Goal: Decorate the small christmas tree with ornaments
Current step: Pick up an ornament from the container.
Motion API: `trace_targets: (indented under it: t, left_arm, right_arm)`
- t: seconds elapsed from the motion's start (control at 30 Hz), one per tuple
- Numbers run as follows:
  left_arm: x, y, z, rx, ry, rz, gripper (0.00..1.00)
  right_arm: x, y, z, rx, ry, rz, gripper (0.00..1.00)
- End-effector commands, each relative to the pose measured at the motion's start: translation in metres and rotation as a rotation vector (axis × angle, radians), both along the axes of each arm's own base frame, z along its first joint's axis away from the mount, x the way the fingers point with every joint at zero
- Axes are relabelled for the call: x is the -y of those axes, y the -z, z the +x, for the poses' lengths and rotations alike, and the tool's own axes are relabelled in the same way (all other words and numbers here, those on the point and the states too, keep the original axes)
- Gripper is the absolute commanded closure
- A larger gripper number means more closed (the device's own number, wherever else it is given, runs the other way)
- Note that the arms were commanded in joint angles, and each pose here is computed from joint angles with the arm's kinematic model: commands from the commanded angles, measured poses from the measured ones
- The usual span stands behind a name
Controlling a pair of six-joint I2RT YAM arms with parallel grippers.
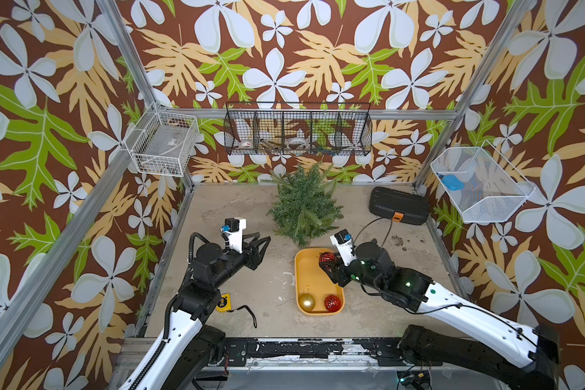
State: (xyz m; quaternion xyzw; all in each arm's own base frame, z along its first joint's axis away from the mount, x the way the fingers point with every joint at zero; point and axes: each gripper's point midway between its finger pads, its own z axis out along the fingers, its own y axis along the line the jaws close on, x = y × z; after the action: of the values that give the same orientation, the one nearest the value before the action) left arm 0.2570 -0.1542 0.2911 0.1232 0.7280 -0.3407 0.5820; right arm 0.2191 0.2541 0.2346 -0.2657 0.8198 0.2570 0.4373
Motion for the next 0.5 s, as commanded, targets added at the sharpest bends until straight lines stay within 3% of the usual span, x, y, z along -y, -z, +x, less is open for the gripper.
trace_targets:
  t: [0.0,0.17,0.3,0.47]
  left_arm:
    - [0.013,-0.034,-0.018,0.161,0.117,-0.034,0.51]
    - [0.02,-0.064,-0.032,0.297,0.188,-0.056,0.53]
    - [0.031,-0.075,-0.035,0.363,0.251,-0.01,0.54]
    - [0.052,-0.091,-0.057,0.544,0.389,0.036,0.54]
  right_arm:
    - [-0.004,-0.03,-0.014,0.166,-0.158,-0.026,0.48]
    - [-0.01,-0.071,-0.037,0.356,-0.34,-0.017,0.49]
    - [-0.01,-0.094,-0.042,0.469,-0.398,-0.04,0.48]
    - [-0.008,-0.119,-0.036,0.604,-0.4,-0.096,0.47]
